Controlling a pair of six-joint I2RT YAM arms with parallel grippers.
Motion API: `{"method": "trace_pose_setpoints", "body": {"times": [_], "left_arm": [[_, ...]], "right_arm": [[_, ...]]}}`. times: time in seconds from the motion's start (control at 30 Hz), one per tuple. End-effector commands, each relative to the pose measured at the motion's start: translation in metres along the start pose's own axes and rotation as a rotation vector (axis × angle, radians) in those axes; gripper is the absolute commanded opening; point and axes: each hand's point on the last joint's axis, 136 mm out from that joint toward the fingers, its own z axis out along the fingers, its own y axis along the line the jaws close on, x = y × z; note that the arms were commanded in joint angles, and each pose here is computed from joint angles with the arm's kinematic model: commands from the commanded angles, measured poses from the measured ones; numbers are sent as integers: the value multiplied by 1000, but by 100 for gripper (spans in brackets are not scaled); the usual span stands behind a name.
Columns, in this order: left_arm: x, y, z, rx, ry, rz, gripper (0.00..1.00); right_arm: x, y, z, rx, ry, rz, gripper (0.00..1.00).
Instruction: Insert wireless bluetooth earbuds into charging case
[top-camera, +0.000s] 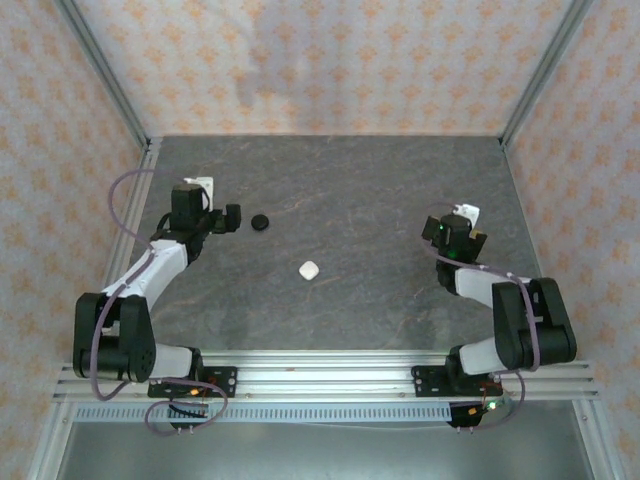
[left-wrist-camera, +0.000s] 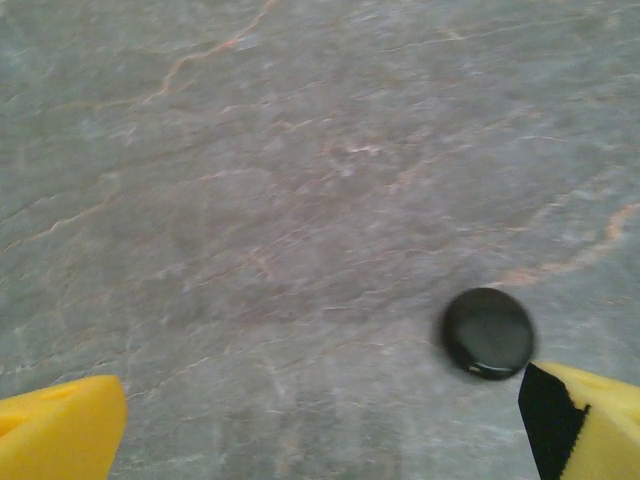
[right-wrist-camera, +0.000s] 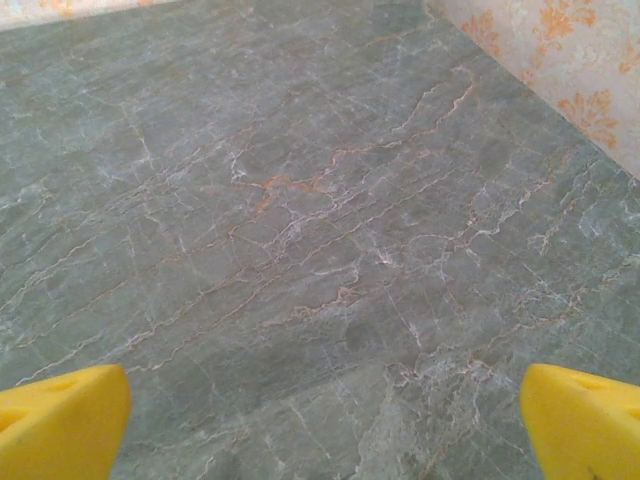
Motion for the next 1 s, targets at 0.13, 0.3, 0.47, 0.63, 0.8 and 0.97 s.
{"method": "trace_pose_setpoints", "body": {"times": [0.13, 0.3, 0.47, 0.63, 0.8, 0.97], "left_arm": [[0, 21, 16, -83, -152, -49, 100], [14, 22, 27, -78, -182, -50, 100], [18, 15, 29, -48, -191, -22, 100], [19, 13, 30, -45, -186, -14, 100], [20, 9, 30, -52, -186, 10, 100], [19, 9, 30, -52, -186, 10, 100]], "right_arm": [[-15, -4, 5, -15, -171, 53, 99], [-12, -2, 3, -45, -194, 49, 99], [-13, -9, 9, 19, -164, 59, 99], [-15, -8, 9, 13, -176, 61, 99], [-14, -6, 9, 1, -172, 51, 99], [-14, -6, 9, 0, -171, 51, 99]]}}
